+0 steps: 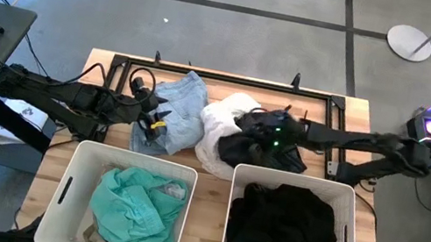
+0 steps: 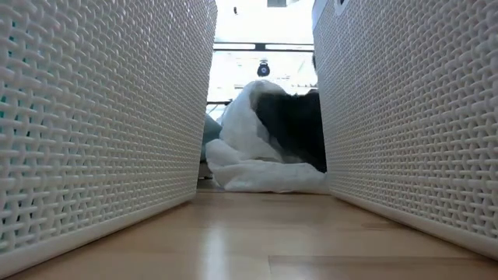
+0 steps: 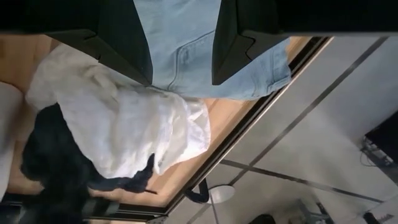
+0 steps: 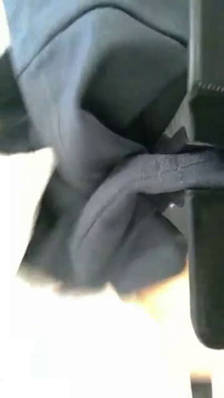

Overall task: Sort clothes
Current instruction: Put the black shorts into the right white laundry bin

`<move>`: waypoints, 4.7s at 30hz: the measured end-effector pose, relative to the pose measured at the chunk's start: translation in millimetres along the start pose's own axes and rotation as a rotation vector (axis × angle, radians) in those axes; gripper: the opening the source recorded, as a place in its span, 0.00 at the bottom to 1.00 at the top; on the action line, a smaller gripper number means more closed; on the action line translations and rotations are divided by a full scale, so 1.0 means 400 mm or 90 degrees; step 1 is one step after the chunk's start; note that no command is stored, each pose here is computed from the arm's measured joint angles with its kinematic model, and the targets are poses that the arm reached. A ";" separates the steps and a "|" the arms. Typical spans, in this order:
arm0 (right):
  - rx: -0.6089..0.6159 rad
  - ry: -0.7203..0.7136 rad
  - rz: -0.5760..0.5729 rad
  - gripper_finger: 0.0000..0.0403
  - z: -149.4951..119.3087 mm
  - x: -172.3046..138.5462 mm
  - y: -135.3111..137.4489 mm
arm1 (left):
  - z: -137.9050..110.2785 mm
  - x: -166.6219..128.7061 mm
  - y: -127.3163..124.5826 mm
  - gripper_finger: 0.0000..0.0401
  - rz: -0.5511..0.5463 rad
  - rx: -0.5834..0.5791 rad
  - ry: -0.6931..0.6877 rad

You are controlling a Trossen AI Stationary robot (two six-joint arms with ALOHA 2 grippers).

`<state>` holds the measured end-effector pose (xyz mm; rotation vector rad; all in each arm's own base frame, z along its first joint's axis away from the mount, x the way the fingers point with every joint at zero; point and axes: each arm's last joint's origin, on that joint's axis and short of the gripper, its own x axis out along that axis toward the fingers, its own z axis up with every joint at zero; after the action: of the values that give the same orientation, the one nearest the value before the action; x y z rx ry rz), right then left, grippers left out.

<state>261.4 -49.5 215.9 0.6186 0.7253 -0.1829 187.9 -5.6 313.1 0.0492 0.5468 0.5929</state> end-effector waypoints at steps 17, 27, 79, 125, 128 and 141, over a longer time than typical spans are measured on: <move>-0.393 -0.498 0.297 0.01 0.092 -0.551 0.370 | 0.001 0.000 0.001 0.40 0.012 0.004 -0.003; -0.598 -0.631 0.553 0.00 0.078 -0.744 0.515 | 0.000 0.000 0.001 0.40 0.012 0.010 -0.003; 0.169 0.183 0.008 0.00 -0.363 -0.464 0.501 | 0.003 0.000 0.000 0.40 0.008 -0.013 -0.008; 0.045 0.100 0.097 0.28 -0.143 -0.383 0.449 | 0.002 0.000 0.000 0.40 0.004 -0.010 -0.005; -0.009 0.082 0.167 0.23 -0.157 -0.319 0.455 | 0.002 0.000 0.000 0.40 0.004 -0.010 -0.005; 0.135 0.309 0.164 0.01 -0.377 -0.024 0.248 | 0.002 0.000 0.000 0.40 0.003 -0.012 -0.006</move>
<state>205.1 118.6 181.2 0.9684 1.0919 0.1371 188.4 -5.5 313.9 0.0357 0.5323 0.6025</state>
